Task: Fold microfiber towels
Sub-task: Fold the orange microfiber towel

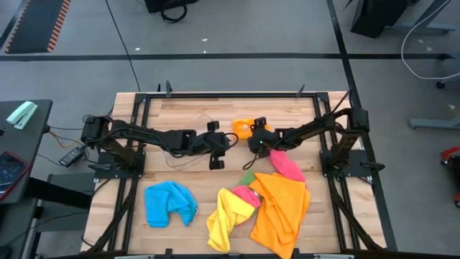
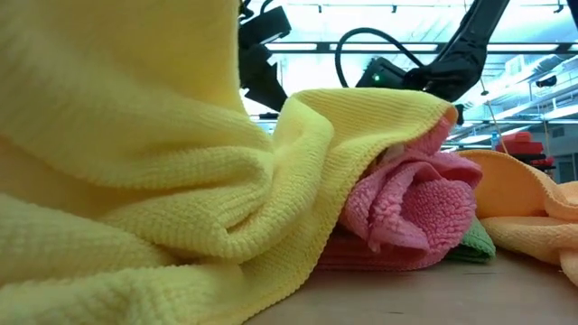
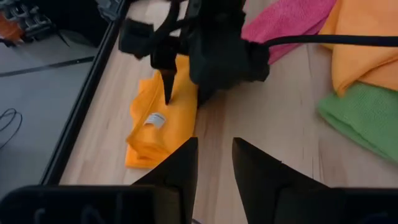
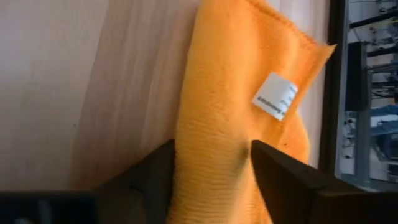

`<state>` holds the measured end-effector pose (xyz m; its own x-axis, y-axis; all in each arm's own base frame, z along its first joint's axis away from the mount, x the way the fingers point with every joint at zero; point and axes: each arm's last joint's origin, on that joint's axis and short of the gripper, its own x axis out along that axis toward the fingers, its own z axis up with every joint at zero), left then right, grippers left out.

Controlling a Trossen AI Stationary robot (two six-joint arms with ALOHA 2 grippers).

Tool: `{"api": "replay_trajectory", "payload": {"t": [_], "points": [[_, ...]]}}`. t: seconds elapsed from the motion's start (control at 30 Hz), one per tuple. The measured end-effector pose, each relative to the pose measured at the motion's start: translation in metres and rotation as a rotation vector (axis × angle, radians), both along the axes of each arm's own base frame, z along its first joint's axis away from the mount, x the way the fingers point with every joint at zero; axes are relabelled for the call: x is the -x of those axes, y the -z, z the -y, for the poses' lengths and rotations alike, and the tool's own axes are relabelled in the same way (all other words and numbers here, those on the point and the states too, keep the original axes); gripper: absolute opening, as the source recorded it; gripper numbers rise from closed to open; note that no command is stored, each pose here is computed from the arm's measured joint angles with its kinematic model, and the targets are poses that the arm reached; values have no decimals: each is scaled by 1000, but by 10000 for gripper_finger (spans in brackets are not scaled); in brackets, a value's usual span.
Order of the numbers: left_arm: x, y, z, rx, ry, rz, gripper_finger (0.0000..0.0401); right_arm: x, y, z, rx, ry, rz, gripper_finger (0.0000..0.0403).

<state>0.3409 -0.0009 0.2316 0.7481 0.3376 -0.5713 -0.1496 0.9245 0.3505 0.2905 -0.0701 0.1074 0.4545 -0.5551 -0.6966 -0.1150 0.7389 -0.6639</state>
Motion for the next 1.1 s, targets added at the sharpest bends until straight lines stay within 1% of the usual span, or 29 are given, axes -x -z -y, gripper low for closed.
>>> {"api": "replay_trajectory", "payload": {"t": [0.23,0.3,0.37,0.43,0.53,0.6,0.73,0.83,0.93,1.0,1.1], "points": [[0,0,9,-1,28,-2,107,3,0,3,-52,-33,-6,61],[0,1,9,-7,33,-8,107,5,-4,1,-57,-39,-12,34],[-2,4,9,-29,48,-26,107,7,-13,0,-57,-42,6,18],[-6,10,8,-46,56,-31,108,9,-26,-3,-68,-38,49,14],[-13,18,8,-81,80,-32,125,16,-41,-7,-164,-51,97,13],[-18,24,8,-106,95,-30,147,20,-50,-10,-245,-66,133,13],[-31,40,1,-120,85,-5,200,25,-63,-14,-348,-74,190,13],[-39,49,-5,-122,70,1,235,27,-68,-15,-400,-83,223,13],[-49,53,-8,-117,59,-7,259,26,-67,-16,-426,-81,223,13],[-57,56,-8,-114,62,-11,269,25,-64,-16,-434,-74,221,12],[-71,63,-9,-120,73,-28,270,24,-62,-17,-474,-79,218,12]]}}
